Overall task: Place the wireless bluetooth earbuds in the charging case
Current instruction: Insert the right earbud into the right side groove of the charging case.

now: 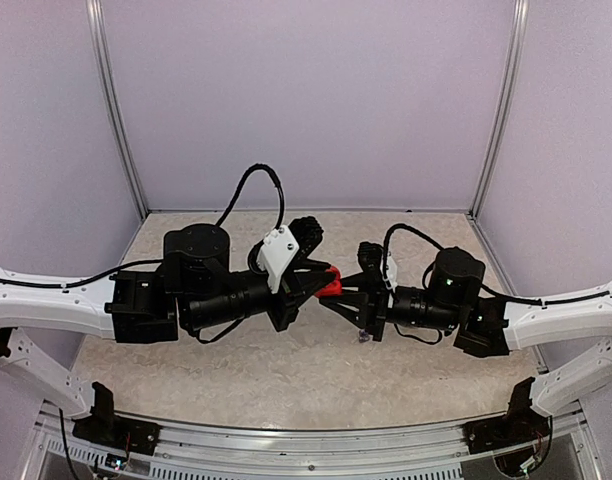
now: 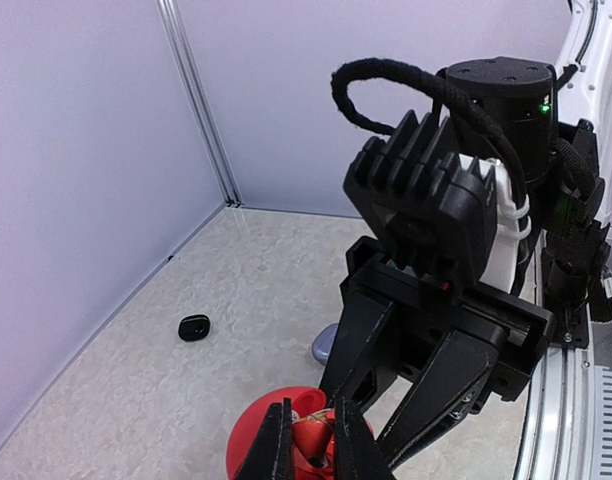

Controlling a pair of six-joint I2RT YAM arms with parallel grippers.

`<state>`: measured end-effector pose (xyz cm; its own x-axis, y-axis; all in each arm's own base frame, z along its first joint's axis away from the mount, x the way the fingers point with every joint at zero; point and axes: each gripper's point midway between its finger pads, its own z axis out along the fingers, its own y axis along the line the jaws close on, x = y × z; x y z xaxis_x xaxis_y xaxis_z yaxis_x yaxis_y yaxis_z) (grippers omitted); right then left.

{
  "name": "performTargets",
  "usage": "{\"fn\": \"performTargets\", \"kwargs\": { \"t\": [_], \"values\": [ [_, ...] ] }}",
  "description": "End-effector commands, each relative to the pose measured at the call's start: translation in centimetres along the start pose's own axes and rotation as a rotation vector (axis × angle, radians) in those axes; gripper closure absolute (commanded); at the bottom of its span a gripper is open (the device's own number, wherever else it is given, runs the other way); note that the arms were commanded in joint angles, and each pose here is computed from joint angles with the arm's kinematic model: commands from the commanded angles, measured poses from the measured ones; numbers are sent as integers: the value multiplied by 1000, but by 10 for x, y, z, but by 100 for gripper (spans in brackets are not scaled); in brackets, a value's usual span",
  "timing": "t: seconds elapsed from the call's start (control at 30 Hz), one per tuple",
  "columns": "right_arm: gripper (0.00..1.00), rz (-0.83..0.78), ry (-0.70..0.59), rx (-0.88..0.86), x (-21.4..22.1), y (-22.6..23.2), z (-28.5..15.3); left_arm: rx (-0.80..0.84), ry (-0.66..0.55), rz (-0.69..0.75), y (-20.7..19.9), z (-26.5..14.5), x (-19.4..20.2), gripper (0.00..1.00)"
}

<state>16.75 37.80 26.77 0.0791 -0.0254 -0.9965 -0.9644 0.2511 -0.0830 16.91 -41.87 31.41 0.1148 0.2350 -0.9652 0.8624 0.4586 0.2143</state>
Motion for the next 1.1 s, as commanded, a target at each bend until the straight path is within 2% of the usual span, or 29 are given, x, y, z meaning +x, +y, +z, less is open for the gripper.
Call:
{"fn": "performTargets", "kwargs": {
  "t": [0.0, 0.7, 1.07],
  "values": [
    [100, -1, -28, 1, -11, 1, 1, -6, 0, 8, 1, 0, -7, 90],
    [100, -48, -70, -42, -24, 10, -3, 97, 94, 0, -22, 6, 30, 88],
    [100, -41, -56, -37, -18, 8, -1, 89, 54, 15, -17, 1, 11, 71]
  ]
}}
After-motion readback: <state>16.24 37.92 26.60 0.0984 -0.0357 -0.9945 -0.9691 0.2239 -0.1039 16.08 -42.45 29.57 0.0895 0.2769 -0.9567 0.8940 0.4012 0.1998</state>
